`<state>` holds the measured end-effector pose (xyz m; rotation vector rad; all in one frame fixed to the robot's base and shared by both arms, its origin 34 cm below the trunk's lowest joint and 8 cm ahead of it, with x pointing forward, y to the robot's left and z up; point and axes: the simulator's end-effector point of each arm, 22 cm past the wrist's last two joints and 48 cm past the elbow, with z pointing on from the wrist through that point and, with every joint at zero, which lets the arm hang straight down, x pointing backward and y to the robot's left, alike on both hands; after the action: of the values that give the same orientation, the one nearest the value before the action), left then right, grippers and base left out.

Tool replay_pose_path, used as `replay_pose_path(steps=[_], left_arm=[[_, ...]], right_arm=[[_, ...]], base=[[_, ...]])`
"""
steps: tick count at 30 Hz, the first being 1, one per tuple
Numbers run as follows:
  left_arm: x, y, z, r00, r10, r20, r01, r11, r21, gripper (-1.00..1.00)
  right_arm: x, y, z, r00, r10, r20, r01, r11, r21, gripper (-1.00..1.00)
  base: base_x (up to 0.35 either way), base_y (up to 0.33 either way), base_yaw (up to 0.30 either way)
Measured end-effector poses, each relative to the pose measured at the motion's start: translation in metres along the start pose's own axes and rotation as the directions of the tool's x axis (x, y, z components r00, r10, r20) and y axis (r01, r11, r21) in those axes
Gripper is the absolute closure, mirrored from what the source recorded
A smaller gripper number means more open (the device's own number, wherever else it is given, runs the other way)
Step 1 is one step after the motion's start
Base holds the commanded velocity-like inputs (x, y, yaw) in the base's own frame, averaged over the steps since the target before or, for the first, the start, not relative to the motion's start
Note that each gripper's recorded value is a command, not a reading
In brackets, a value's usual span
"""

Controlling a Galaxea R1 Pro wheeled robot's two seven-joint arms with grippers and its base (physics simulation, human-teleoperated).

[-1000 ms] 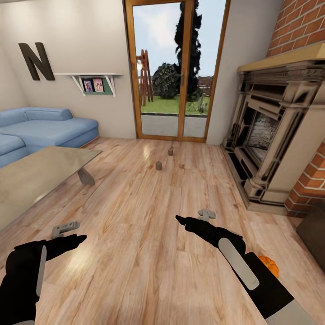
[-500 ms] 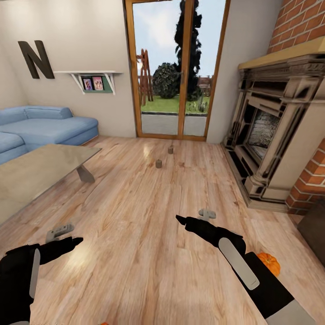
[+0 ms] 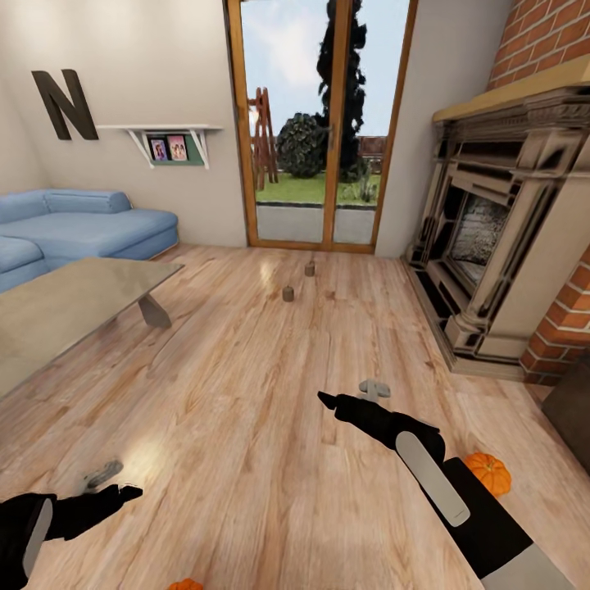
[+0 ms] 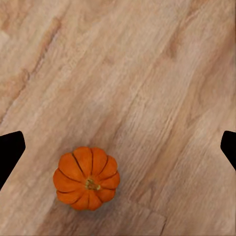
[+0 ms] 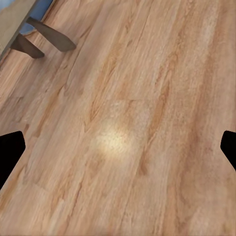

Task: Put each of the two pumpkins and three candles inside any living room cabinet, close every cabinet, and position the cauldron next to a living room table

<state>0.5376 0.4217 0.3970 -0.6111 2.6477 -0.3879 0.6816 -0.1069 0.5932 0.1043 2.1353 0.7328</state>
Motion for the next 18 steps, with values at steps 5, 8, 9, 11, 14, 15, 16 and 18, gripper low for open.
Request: replay_pose_path(steps=[5, 8, 9, 11, 14, 15, 16, 18], left_arm=[[0.048, 0.021, 0.037, 0.999, -0.021, -0.046, 0.021, 1.0, 0.0, -1.0], [0.051, 0.024, 0.042, 0.999, -0.021, -0.046, 0.021, 1.0, 0.001, -1.0], [0.052, 0.025, 0.044, 0.999, -0.021, -0.046, 0.021, 1.0, 0.001, -1.0], [0.064, 0.033, 0.053, 0.998, -0.029, -0.054, 0.029, 1.0, -0.003, -1.0], [0.071, 0.04, 0.059, 0.998, -0.034, -0.054, 0.034, 0.999, -0.005, -1.0], [0.071, 0.044, 0.06, 0.998, -0.034, -0.051, 0.034, 0.999, -0.007, -1.0], [0.071, 0.047, 0.061, 0.998, -0.035, -0.048, 0.035, 0.999, -0.008, -1.0], [0.067, 0.053, 0.059, 0.999, -0.038, -0.035, 0.039, 0.999, 0.002, -1.0]], right_arm=[[0.01, 0.0, 0.004, 1.0, 0.005, 0.0, -0.005, 1.0, -0.009, -1.0], [0.016, -0.004, 0.006, 1.0, 0.005, 0.0, -0.005, 1.0, -0.009, -1.0], [0.018, -0.005, 0.007, 1.0, 0.005, 0.0, -0.005, 1.0, -0.009, -1.0], [0.022, 0.006, 0.009, 1.0, 0.005, 0.001, -0.005, 1.0, -0.031, -1.0], [0.031, 0.019, 0.011, 1.0, -0.004, -0.002, 0.004, 0.998, -0.058, -1.0], [0.034, 0.021, 0.012, 1.0, -0.005, -0.003, 0.005, 0.998, -0.063, -1.0], [0.036, 0.021, 0.013, 1.0, -0.006, -0.004, 0.005, 0.998, -0.064, -1.0], [0.041, 0.021, 0.015, 1.0, -0.005, -0.005, 0.004, 0.998, -0.067, -1.0]], base=[[0.0, 0.0, 0.0], [0.0, 0.0, 0.0], [0.0, 0.0, 0.0], [0.0, 0.0, 0.0], [0.0, 0.0, 0.0], [0.0, 0.0, 0.0], [0.0, 0.0, 0.0], [0.0, 0.0, 0.0]])
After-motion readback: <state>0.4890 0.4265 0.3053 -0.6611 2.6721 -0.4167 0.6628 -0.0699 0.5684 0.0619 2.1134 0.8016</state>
